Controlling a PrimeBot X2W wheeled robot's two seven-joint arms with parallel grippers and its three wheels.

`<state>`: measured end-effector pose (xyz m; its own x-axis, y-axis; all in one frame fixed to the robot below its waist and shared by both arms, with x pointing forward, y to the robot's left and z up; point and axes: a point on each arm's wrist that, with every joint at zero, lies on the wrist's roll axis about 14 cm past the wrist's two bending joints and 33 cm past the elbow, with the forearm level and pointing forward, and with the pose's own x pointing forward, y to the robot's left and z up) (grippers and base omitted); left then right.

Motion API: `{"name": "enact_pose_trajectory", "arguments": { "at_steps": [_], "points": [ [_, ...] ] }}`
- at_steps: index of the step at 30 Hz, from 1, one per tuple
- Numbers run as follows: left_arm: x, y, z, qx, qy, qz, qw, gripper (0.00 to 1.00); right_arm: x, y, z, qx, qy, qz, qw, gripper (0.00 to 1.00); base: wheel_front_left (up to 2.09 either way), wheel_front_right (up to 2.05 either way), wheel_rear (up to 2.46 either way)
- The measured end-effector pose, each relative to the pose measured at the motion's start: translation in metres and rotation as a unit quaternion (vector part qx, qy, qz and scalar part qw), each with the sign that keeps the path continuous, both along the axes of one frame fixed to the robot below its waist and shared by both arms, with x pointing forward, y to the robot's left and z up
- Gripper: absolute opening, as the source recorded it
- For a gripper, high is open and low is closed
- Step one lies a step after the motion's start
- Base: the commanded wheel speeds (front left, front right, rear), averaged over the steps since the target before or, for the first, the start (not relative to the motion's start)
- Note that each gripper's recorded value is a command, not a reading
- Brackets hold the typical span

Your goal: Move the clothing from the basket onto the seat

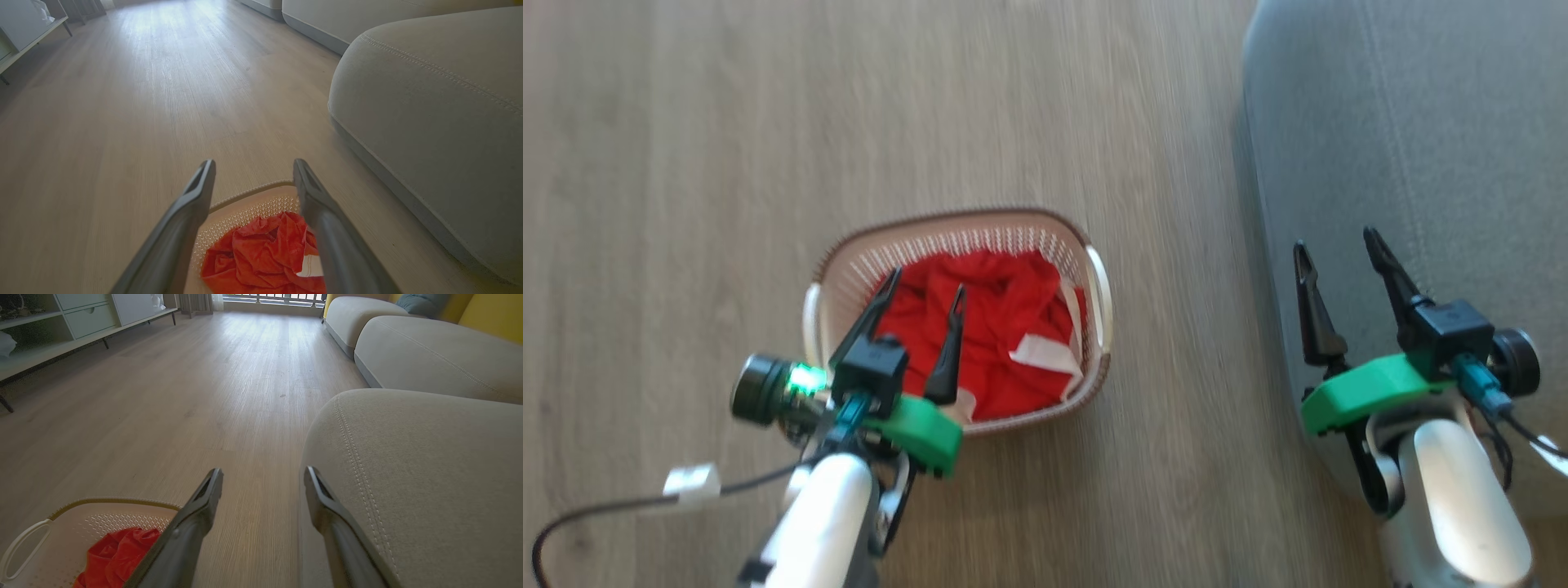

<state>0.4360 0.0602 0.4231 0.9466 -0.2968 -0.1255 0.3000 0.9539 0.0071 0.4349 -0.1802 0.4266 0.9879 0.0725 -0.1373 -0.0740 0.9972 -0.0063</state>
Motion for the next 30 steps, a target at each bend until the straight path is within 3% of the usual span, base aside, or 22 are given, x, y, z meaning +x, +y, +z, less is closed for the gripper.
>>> {"name": "enact_pose_trajectory", "arguments": {
  "at_steps": [5, 11, 17, 22, 30],
  "points": [
    [0.022, -0.036, -0.045, 0.029, 0.032, -0.091, 0.995, 1.0, 0.014, -0.009, -0.031, -0.004, 0.031, -0.01, 0.999, 1.0, 0.0, 0.0, 0.0],
    [0.042, -0.046, -0.121, 0.04, 0.111, -0.13, 0.984, 1.0, 0.018, -0.026, -0.072, 0.002, 0.074, -0.036, 0.997, 1.0, 0.0, 0.0, 0.0],
    [0.043, -0.047, -0.202, 0.093, 0.182, -0.19, 0.96, 1.0, 0.015, -0.036, -0.106, 0.01, 0.112, -0.052, 0.992, 1.0, 0.0, 0.0, 0.0],
    [0.036, -0.075, -0.245, 0.078, 0.232, -0.252, 0.936, 1.0, 0.007, -0.038, -0.125, 0.018, 0.139, -0.056, 0.989, 1.0, 0.0, 0.0, 0.0],
    [0.045, -0.087, -0.3, 0.119, 0.253, -0.304, 0.911, 1.0, 0.007, -0.045, -0.136, 0.016, 0.148, -0.062, 0.987, 1.0, 0.0, 0.0, 0.0]
  ]
}}
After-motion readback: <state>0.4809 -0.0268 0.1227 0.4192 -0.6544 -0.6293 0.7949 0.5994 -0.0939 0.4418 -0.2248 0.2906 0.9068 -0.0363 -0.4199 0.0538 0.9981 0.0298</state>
